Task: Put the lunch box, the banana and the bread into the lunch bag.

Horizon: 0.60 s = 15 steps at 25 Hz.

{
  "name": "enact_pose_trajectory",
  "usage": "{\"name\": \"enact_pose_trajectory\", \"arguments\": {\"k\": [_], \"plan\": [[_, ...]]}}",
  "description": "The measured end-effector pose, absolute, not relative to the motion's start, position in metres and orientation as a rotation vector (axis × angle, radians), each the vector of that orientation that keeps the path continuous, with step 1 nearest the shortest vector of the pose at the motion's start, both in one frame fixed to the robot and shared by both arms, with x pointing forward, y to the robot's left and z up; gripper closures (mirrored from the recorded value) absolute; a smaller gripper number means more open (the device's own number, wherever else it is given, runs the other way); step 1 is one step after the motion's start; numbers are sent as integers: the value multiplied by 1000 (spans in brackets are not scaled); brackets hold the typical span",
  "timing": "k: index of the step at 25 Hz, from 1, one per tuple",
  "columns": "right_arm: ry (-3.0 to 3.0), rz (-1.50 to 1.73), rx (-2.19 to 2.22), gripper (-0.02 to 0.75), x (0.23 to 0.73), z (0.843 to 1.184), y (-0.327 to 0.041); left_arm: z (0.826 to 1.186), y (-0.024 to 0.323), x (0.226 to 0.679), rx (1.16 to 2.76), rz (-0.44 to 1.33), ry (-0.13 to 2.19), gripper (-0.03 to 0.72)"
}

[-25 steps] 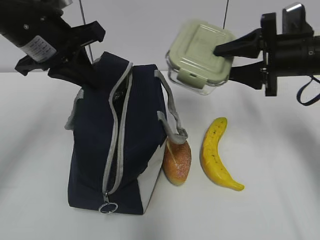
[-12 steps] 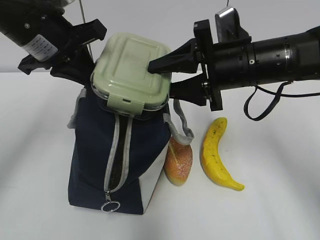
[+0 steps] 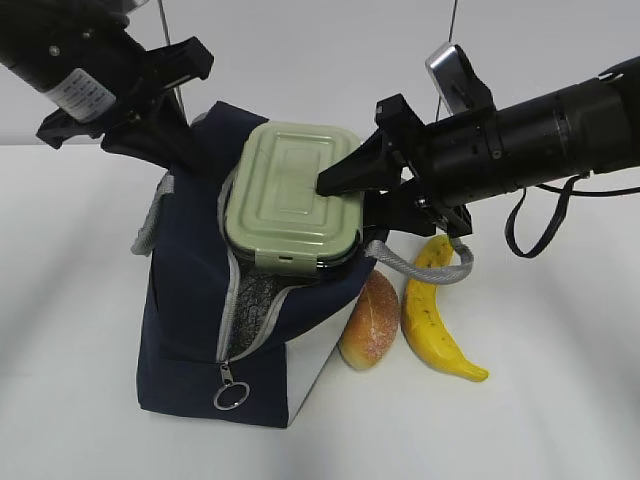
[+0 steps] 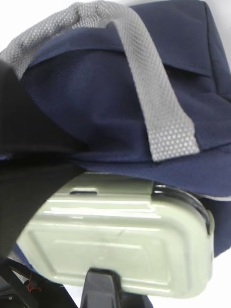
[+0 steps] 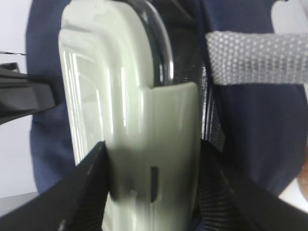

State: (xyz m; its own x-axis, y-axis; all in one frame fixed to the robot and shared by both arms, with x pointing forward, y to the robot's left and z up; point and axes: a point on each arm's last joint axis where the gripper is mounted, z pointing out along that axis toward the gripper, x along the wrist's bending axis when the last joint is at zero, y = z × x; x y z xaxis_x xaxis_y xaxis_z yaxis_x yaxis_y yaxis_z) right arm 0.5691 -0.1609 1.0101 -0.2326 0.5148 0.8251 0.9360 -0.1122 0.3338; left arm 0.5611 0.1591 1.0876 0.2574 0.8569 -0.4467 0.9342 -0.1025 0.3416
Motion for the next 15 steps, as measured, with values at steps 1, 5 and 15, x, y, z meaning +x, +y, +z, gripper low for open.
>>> {"name": "enact_pose_trajectory", "arguments": {"k": [1, 5, 15], "plan": [[-1745, -1294, -1603, 360, 569, 1009, -161, 1088, 159, 561, 1976, -181, 1619, 690], [-1747, -1278, -1633, 360, 570, 1007, -163, 1087, 159, 561, 1978, -178, 1619, 690], [-1730, -1220, -1687, 360, 570, 1001, -162, 1088, 159, 561, 1978, -177, 1619, 690]]}}
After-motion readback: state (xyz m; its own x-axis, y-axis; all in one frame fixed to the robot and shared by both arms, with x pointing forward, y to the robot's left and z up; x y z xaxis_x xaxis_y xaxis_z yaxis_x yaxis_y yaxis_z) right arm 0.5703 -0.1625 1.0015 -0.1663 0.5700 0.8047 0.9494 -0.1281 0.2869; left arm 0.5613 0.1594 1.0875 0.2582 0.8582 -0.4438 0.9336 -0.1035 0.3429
